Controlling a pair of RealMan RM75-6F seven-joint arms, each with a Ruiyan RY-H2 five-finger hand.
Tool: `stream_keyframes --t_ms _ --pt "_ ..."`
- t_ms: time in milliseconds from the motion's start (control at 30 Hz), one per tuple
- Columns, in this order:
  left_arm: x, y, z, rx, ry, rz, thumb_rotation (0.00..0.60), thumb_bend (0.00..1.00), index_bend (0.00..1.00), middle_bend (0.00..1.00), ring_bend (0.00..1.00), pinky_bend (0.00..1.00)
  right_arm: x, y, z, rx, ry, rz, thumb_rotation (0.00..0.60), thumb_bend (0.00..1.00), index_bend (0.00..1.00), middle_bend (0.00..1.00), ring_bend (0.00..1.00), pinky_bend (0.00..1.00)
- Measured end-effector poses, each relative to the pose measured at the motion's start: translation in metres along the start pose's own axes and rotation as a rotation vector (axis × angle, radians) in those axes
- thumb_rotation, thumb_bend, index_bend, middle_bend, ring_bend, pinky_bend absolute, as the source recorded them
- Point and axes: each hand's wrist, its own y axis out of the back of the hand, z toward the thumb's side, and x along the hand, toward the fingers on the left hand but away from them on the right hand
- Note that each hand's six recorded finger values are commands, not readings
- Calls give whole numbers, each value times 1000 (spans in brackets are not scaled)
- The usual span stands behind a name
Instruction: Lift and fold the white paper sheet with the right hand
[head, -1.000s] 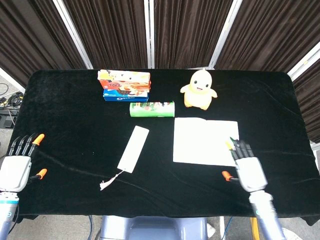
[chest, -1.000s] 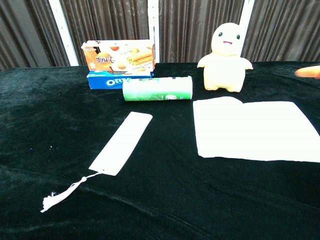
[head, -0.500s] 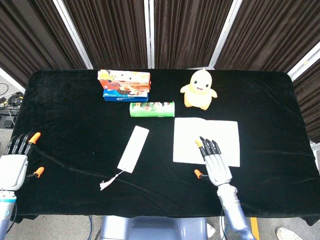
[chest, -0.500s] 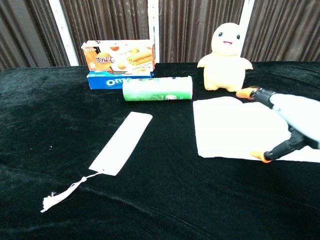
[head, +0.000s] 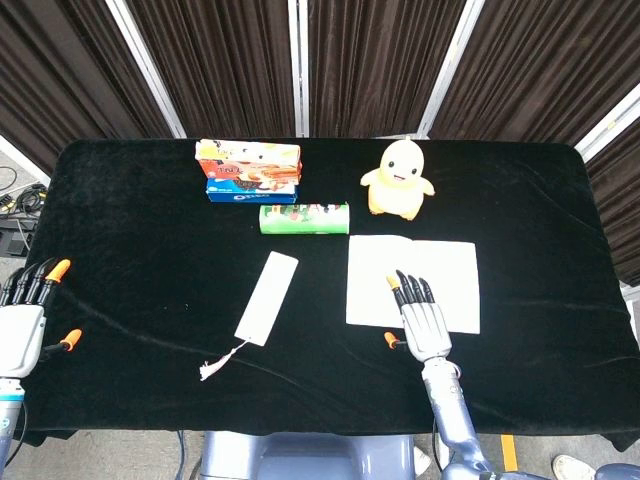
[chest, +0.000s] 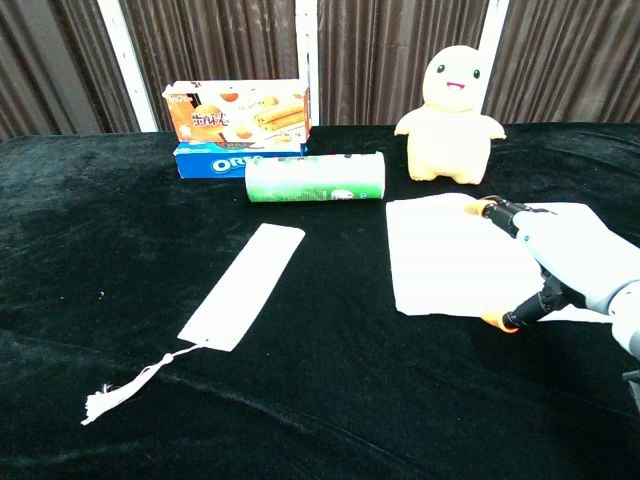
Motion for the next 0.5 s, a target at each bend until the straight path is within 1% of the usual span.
stream_keyframes --t_ms 367,500 --pt "1 1 -2 -6 6 0 600 219 0 0 0 0 -8 -8 -6 6 -27 -5 600 125 0 0 0 0" --pt "1 0 -1 -6 6 -7 600 218 0 0 0 0 -8 -16 -7 9 -28 16 600 124 0 0 0 0"
